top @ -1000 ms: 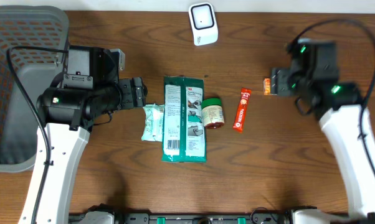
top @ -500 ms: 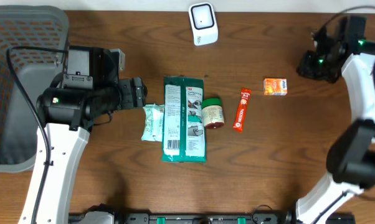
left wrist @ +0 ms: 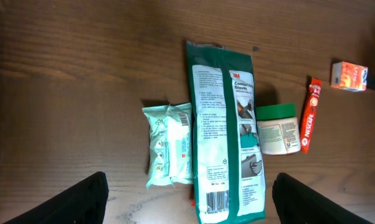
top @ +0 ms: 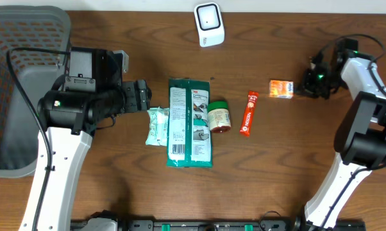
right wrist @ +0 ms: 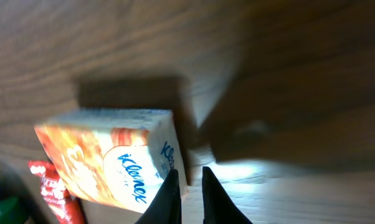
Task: Scan the item barcode
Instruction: 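Carry the tissue pack up toward the top right with the right gripper, then swing the held tissue pack toward the white scanner at top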
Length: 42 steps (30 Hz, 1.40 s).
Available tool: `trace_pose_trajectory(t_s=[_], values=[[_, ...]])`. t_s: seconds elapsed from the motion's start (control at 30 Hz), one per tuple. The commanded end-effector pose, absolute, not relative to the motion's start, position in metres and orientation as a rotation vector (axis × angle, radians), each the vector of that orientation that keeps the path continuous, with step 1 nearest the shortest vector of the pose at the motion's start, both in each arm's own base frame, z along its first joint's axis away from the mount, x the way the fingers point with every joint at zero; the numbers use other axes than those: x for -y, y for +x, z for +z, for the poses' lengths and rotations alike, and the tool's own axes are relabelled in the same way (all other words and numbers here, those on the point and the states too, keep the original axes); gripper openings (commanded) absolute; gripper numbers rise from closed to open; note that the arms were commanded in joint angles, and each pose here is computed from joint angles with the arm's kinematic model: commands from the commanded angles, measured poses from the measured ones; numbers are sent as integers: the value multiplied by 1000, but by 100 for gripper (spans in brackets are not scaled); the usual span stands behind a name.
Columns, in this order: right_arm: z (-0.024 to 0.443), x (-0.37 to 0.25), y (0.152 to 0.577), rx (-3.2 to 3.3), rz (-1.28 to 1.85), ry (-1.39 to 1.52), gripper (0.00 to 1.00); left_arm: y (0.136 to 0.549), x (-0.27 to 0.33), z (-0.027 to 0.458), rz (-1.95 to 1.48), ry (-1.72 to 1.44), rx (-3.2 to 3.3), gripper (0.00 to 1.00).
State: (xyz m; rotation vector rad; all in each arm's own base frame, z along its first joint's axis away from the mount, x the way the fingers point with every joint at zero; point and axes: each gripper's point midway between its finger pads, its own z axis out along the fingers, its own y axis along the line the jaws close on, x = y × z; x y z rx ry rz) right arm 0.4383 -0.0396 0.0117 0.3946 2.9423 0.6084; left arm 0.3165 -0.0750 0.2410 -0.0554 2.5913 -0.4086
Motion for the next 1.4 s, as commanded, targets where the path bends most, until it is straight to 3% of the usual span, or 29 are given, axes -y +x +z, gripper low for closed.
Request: trace_pose_trajectory(t_s=[0.0, 0.2, 0.43, 0.63, 0.83, 0.9, 1.37], values=[[5, 16, 428, -2991, 659, 345, 9, 318, 73, 246, -397, -61, -2578, 84], [3, -11, 400, -3117, 694, 318, 9, 318, 73, 246, -397, -61, -2579, 84], [28, -29, 375, -3210, 666, 181, 17, 318, 73, 246, -397, -61, -2578, 84], [69, -25, 400, -3029, 557, -34, 20, 318, 73, 246, -397, -61, -2578, 84], [99, -22, 430, -2755, 423, -561, 18, 318, 73, 246, -397, -61, -2578, 84], [96, -22, 436, -2711, 398, -640, 25, 318, 73, 246, -397, -61, -2578, 85], [40, -22, 447, -2688, 489, -785, 29, 318, 73, 245, -397, -62, -2579, 84]])
